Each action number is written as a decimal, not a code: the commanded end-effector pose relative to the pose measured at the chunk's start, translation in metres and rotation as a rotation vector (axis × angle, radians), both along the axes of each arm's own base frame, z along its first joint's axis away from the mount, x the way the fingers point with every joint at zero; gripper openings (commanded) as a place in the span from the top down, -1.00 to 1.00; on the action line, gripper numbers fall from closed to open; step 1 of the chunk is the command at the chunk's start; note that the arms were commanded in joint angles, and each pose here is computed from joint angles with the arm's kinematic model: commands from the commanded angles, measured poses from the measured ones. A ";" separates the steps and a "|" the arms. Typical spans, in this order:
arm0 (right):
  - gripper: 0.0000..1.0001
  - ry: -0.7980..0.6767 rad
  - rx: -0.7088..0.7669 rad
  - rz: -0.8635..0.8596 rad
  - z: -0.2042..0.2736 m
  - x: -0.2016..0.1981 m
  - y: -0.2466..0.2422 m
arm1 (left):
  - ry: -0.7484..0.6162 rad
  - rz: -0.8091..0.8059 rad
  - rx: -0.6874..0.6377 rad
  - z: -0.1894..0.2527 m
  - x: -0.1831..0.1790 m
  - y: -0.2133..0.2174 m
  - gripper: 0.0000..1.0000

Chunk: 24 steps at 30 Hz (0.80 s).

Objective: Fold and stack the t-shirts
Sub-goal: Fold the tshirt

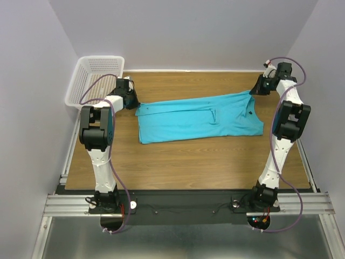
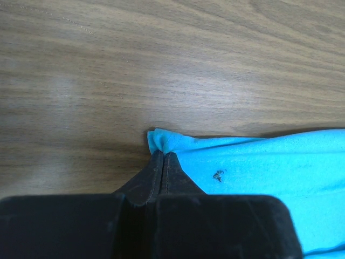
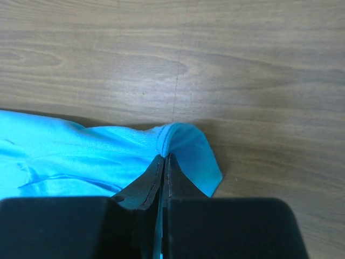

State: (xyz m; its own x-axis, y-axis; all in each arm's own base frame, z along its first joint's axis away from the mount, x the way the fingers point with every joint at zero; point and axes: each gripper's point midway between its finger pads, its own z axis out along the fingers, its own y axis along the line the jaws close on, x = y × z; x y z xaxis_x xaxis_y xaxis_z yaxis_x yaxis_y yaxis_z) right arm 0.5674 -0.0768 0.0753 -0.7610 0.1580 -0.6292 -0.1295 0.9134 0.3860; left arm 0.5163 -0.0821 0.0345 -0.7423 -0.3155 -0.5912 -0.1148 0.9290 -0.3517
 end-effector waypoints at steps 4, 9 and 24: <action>0.94 -0.067 -0.043 -0.041 0.013 0.018 -0.020 | -0.034 0.028 0.012 0.012 0.008 0.011 1.00; 0.79 -0.046 -0.068 -0.047 0.004 0.014 -0.024 | -0.027 0.027 0.008 0.009 0.008 0.010 1.00; 0.32 -0.145 -0.155 -0.022 0.061 0.005 -0.027 | -0.071 0.000 -0.030 0.029 0.020 0.002 0.99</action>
State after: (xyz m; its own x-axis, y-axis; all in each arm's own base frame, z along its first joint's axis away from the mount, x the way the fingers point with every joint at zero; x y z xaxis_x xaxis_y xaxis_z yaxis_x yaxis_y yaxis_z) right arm 0.5699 -0.1009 0.0679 -0.7576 0.1363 -0.6384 -0.0785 0.9518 0.2964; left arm 0.5186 -0.0816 0.0367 -0.7410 -0.3268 -0.5866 -0.1170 0.9231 -0.3664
